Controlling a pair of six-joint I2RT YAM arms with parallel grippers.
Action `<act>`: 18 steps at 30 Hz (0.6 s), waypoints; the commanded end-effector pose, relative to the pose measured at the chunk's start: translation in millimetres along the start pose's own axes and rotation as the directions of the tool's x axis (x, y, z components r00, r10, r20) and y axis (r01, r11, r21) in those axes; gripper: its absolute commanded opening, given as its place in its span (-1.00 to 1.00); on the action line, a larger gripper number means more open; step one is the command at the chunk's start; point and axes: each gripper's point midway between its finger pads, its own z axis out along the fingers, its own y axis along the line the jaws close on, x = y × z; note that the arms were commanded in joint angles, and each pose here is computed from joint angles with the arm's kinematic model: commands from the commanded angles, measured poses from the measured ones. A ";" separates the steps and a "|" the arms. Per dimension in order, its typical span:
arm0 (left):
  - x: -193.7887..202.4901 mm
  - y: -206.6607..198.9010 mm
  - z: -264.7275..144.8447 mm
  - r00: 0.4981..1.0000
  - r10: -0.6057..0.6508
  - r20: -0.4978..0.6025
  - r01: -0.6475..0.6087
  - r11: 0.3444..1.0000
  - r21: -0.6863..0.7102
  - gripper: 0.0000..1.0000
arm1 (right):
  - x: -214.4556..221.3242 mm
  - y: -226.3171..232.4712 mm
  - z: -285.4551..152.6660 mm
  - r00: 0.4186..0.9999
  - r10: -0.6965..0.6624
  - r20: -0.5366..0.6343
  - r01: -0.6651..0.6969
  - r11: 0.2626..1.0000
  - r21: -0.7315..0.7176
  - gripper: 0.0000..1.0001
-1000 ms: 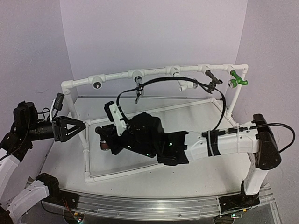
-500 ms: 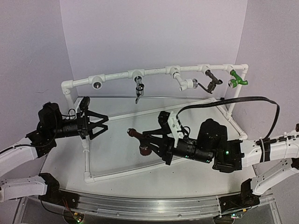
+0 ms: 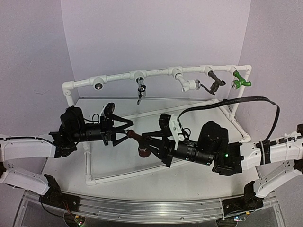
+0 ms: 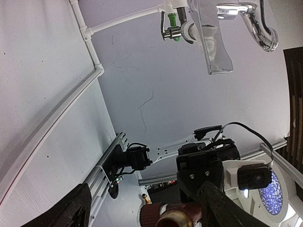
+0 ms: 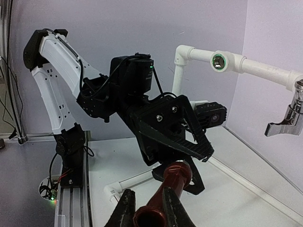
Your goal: Install the water faucets
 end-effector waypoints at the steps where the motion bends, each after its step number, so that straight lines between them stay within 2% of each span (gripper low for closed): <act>1: -9.8 -30.0 11.2 0.999 0.033 0.031 -0.035 0.996 0.086 0.57 | -24.7 -2.1 6.2 0.996 0.001 0.090 -0.002 1.000 0.005 -1.00; 4: -4.1 -35.9 17.0 0.999 0.041 0.009 -0.042 0.994 0.104 0.47 | -20.2 -4.6 9.8 0.997 0.001 0.079 -0.003 1.000 0.021 -1.00; 7: -1.2 -39.3 19.8 0.999 0.051 0.001 -0.050 0.992 0.112 0.24 | -17.0 -7.9 13.9 0.997 0.004 0.072 -0.007 0.999 0.040 -1.00; 15: -3.0 -41.3 18.9 0.997 0.078 0.018 -0.080 0.990 0.115 -0.54 | -13.4 -13.7 20.8 0.997 0.038 0.064 -0.043 0.996 0.073 -1.00; 17: -3.9 -41.6 18.7 0.997 0.075 0.023 -0.078 0.990 0.115 -0.55 | -13.8 -15.8 20.9 0.996 0.057 0.066 -0.062 0.995 0.083 -1.00; 18: -3.9 -40.4 18.9 0.997 0.069 0.024 -0.071 0.991 0.112 -0.44 | -14.6 -16.2 20.9 0.996 0.064 0.069 -0.070 0.994 0.085 -1.00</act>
